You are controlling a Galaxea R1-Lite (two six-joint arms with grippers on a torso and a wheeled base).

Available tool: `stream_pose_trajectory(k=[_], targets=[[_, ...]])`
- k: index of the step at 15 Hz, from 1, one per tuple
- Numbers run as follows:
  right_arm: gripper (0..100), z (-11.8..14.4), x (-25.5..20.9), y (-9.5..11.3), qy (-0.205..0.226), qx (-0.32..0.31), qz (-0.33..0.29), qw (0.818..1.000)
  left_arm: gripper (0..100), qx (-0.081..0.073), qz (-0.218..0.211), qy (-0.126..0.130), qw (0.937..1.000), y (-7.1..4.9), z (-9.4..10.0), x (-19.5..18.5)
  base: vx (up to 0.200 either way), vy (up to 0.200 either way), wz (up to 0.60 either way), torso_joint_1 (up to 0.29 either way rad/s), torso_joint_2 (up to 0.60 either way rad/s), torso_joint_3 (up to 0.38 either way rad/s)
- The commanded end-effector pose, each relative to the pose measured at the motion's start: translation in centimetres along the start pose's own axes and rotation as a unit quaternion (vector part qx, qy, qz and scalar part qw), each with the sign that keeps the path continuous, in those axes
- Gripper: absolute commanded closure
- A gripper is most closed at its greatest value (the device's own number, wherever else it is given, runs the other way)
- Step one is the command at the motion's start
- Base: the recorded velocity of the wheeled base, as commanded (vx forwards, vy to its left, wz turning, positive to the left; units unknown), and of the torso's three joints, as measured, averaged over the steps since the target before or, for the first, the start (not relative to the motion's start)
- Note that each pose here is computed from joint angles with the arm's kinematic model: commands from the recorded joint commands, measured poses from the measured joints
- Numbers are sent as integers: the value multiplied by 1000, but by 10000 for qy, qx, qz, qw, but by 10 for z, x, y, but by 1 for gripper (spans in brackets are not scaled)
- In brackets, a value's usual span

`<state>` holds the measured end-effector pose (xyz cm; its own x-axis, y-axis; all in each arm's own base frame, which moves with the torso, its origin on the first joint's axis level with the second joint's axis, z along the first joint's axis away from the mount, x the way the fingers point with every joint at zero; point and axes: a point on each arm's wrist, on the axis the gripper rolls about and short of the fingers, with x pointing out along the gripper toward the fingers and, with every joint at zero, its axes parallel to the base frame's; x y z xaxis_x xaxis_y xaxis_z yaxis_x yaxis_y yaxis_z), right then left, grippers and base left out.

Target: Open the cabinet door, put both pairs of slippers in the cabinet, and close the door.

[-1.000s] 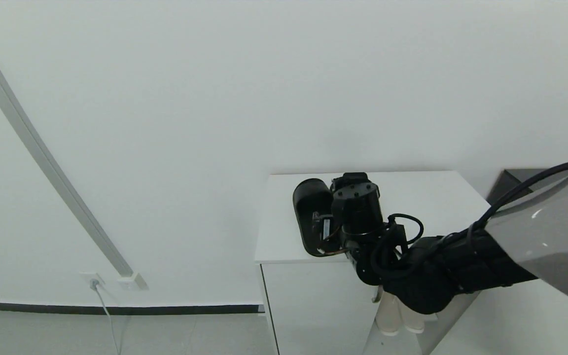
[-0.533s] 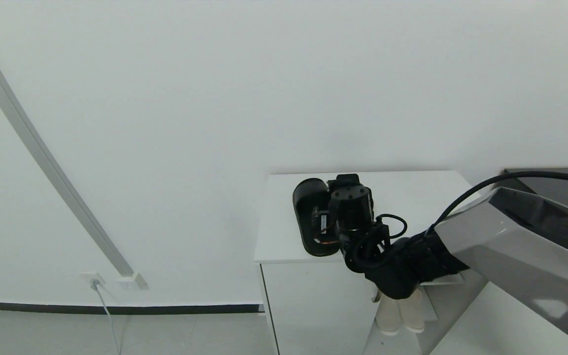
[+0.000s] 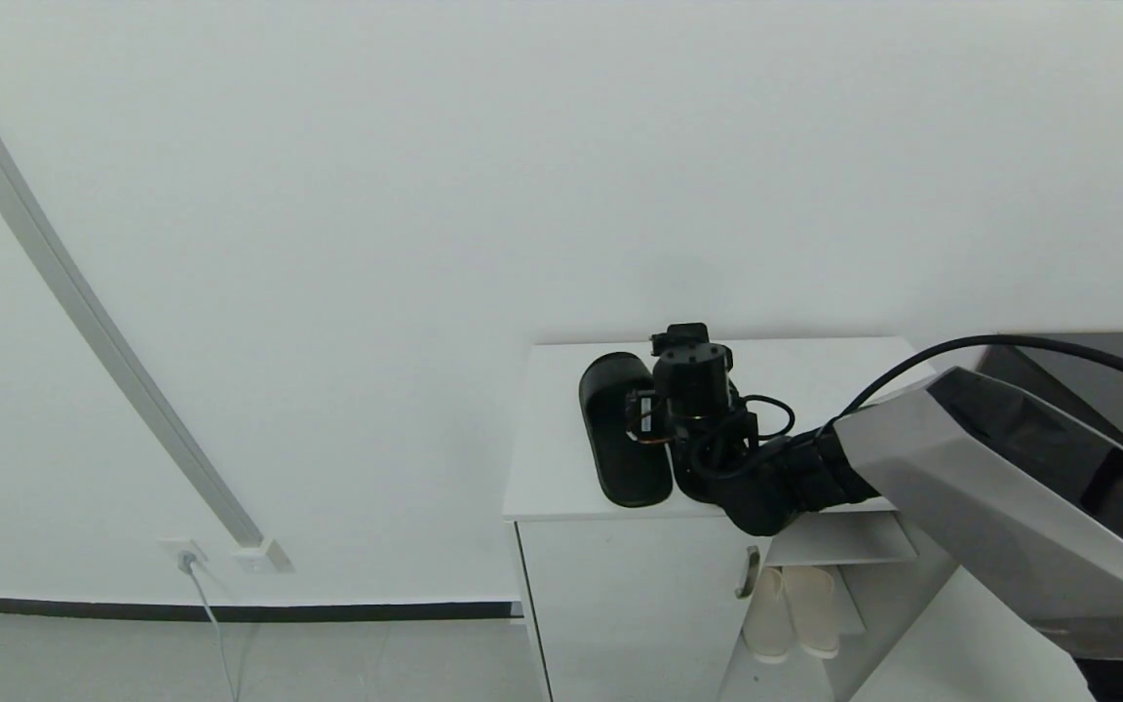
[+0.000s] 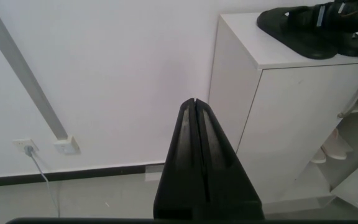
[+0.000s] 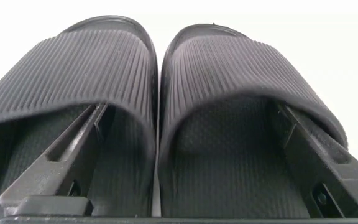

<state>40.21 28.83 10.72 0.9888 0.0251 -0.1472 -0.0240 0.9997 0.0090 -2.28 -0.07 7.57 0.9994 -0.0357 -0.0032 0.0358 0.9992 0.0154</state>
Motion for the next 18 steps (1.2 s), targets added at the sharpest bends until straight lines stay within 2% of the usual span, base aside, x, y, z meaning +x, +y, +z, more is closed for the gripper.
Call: stream_pose_trajectory(k=[1, 4, 5, 12, 18], targets=[[0, -2, 7, 2, -40, 34, -31, 10000, 100, -1, 2, -1, 10000, 0, 0, 0, 0, 0, 0, 0, 0, 0], [0, -5, 8, 3, -2, 7, -28, 10000, 100, -1, 2, -1, 10000, 0, 0, 0, 0, 0, 0, 0, 0, 0], [100, -5, 8, 3, -2, 7, -28, 10000, 100, -1, 2, 7, 10000, 0, 0, 0, 0, 0, 0, 0, 0, 0], [100, 6, 4, 1, -85, 64, -33, 9999, 100, -1, 2, -1, 10000, 0, 0, 0, 0, 0, 0, 0, 0, 0], [100, 33, -24, -11, -133, 94, 18, 9999, 100, -1, 2, -1, 10000, 0, 0, 0, 0, 0, 0, 0, 0, 0]])
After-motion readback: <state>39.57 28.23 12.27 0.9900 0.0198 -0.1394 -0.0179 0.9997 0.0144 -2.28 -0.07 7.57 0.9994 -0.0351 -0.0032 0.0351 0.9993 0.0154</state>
